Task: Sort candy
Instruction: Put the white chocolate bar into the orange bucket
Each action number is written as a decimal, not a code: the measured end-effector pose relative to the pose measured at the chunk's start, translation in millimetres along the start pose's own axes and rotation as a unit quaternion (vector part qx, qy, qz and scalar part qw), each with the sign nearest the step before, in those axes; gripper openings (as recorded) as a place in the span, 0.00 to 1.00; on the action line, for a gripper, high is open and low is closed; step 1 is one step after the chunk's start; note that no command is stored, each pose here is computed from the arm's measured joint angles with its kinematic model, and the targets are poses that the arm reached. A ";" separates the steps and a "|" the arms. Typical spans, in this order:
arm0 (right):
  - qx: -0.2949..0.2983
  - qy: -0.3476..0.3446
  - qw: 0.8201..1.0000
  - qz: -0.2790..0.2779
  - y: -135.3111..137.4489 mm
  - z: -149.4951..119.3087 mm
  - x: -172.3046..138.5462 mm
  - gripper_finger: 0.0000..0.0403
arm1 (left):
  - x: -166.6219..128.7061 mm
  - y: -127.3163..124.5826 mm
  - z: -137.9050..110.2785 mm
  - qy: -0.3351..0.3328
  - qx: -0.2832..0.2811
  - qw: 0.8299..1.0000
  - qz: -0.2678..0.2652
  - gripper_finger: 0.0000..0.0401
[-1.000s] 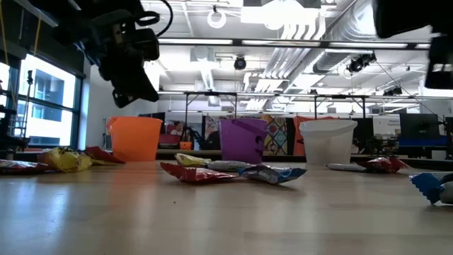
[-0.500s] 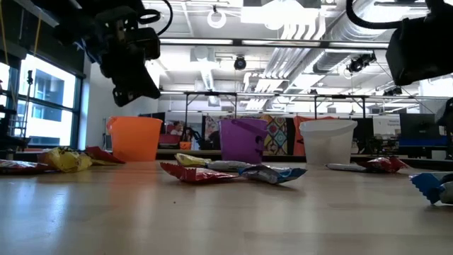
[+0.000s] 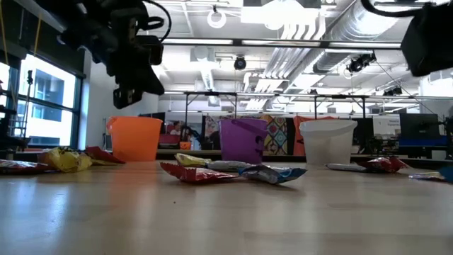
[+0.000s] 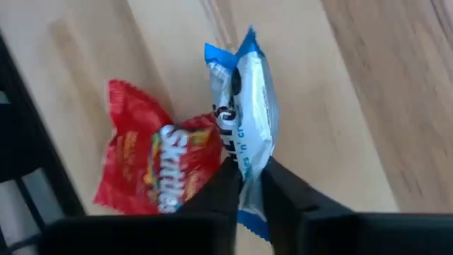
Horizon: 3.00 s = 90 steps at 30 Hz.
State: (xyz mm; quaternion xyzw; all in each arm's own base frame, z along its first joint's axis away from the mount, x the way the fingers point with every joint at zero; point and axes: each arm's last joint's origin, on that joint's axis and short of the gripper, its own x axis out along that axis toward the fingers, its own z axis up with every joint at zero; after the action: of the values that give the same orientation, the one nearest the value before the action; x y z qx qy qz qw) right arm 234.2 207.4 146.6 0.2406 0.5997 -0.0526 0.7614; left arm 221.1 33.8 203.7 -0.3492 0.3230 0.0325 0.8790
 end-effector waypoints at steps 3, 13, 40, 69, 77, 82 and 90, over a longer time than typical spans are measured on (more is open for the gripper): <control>0.007 -0.018 1.000 0.011 0.0 5.3 -7.8 0.03 | -3.0 6.7 4.9 0.000 -0.036 0.999 -0.012 0.00; 0.025 -0.169 0.985 -0.003 -25.1 62.5 -55.3 0.03 | -2.4 -0.4 23.9 -0.061 -0.055 0.992 -0.097 0.16; -0.043 -0.326 0.944 -0.023 -102.1 195.9 -118.3 0.02 | 12.1 -12.9 60.9 -0.114 -0.055 0.984 -0.122 0.49; -0.055 -0.330 0.942 -0.038 -103.3 196.4 -118.4 0.05 | 45.5 -19.5 91.5 -0.053 -0.007 0.989 -0.139 0.03; -0.038 -0.346 0.935 -0.071 -106.0 197.4 -119.2 0.25 | 41.8 -11.5 97.0 -0.067 -0.001 0.989 -0.129 0.01; -0.029 -0.357 0.929 -0.094 -107.4 197.9 -119.6 0.40 | 32.5 -5.5 102.3 -0.088 0.011 0.990 -0.110 0.00; -0.018 -0.364 0.925 -0.107 -109.0 198.4 -120.2 0.46 | -5.1 -5.3 107.9 -0.128 0.039 0.989 -0.065 0.00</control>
State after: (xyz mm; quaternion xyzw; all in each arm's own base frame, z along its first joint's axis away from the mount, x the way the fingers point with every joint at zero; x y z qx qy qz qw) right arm 337.1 1.4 259.0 0.1260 0.3046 -0.2067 0.9212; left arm 277.4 99.1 269.0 -0.3274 0.1851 0.0071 0.9265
